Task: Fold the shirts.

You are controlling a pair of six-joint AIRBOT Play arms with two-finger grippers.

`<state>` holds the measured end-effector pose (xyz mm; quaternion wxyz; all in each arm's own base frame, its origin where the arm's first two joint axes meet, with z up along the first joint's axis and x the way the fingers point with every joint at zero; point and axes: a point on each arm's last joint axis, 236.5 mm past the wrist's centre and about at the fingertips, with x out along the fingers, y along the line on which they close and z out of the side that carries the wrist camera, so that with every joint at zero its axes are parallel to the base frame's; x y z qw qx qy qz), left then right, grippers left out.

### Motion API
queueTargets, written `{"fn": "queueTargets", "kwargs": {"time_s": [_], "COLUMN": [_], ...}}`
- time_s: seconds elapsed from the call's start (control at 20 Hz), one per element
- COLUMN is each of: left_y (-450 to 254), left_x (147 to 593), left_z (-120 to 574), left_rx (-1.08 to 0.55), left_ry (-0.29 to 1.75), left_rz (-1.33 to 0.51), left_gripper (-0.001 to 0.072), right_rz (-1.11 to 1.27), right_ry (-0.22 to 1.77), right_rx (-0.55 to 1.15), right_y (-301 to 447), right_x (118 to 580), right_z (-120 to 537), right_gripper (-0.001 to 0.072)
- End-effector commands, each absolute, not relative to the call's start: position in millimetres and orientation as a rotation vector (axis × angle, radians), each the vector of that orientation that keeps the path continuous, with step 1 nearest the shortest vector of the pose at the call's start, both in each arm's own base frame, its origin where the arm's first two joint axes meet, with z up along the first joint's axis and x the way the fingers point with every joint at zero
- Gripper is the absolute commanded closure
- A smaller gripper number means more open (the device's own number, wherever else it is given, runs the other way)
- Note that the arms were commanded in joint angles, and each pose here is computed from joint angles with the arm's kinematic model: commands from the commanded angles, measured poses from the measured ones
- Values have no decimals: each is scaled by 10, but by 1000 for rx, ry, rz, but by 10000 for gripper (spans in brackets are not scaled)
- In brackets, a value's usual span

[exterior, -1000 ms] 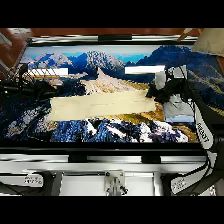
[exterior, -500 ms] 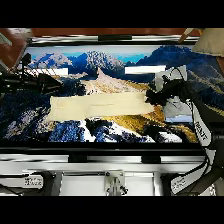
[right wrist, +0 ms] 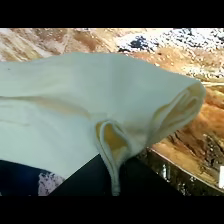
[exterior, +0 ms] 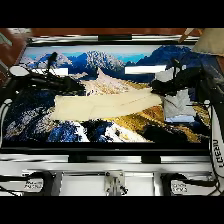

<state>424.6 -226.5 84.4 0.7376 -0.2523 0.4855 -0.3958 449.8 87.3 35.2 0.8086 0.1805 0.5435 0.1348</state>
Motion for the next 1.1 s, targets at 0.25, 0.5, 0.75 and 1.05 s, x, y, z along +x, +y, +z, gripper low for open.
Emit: {"fn": "queueTargets", "kwargs": {"time_s": [0.25, 0.5, 0.75, 1.05], "left_y": [-3615, -4127, -4522, -4183], "left_x": [3985, 3803, 3759, 3818], "left_z": [39, -384, -404, -156], "left_rx": [-492, -606, -750, -643], "left_ry": [1109, 1182, 1146, 1131], "left_rz": [-843, -815, -803, -877], "left_gripper": [672, 672, 672, 675], "right_rz": [339, 333, 332, 306], "right_ry": [1040, 1017, 1058, 1009], "right_rx": [400, 437, 471, 511], "right_y": [986, 1017, 1054, 1036], "right_x": [4000, 3762, 3681, 3798], "right_z": [1375, 1663, 1641, 1705], "right_gripper": [637, 636, 636, 636]}}
